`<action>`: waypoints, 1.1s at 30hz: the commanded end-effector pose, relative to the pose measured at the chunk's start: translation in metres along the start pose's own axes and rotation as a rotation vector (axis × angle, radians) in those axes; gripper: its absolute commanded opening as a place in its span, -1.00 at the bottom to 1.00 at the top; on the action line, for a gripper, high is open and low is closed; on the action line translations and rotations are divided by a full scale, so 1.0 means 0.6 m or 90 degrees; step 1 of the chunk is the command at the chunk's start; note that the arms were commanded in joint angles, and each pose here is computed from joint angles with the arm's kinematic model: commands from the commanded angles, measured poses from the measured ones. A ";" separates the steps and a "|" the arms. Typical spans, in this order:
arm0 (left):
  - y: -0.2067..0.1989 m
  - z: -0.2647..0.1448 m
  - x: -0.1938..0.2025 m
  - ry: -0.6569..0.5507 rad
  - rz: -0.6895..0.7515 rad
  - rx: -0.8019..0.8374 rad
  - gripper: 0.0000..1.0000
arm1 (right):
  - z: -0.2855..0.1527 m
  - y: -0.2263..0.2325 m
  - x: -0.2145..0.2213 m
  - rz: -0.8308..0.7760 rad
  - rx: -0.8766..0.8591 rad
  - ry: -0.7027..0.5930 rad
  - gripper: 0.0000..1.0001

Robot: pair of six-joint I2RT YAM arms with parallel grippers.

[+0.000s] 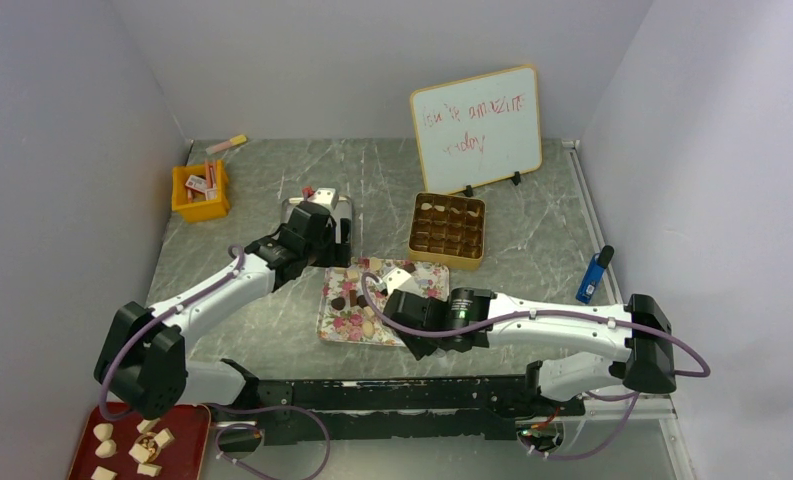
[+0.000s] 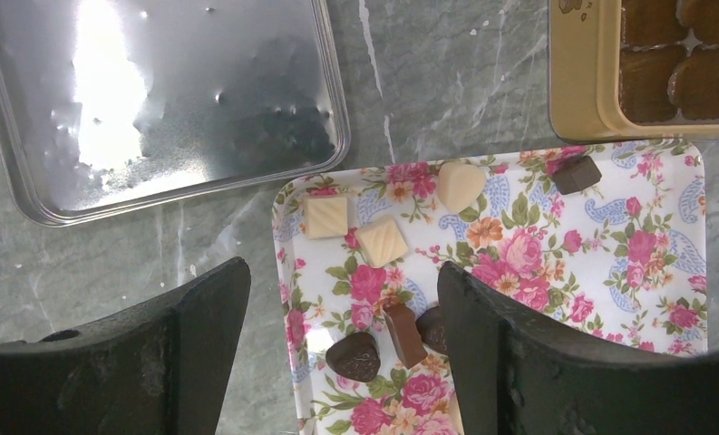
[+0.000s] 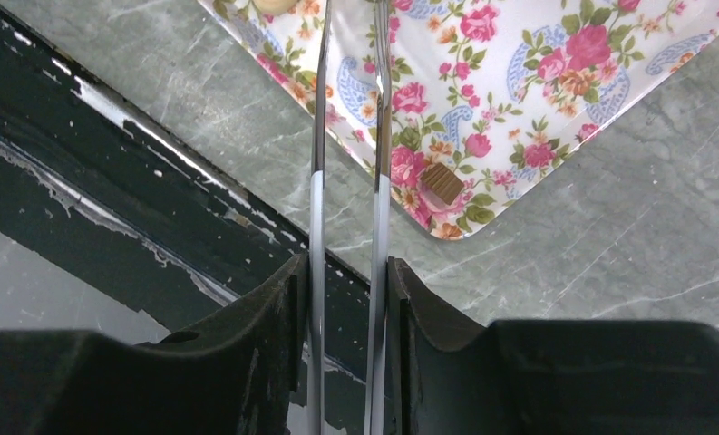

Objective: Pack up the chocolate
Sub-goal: Pick up the fake chocolate from the plate.

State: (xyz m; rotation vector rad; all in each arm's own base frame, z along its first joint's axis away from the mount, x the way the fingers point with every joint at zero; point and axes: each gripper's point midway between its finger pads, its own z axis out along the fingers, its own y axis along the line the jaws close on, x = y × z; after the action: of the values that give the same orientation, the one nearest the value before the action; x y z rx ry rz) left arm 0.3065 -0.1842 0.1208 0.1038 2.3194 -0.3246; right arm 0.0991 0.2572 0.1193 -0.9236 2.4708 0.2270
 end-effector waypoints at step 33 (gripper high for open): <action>-0.011 0.005 -0.033 -0.027 0.014 0.001 0.61 | 0.031 0.046 -0.027 -0.021 0.023 -0.025 -0.27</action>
State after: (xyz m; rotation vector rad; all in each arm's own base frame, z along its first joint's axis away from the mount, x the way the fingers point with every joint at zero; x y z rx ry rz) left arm 0.3091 -0.1853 0.1147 0.1155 2.3370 -0.3087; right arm 0.0912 0.2733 0.0946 -0.9911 2.4661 0.1220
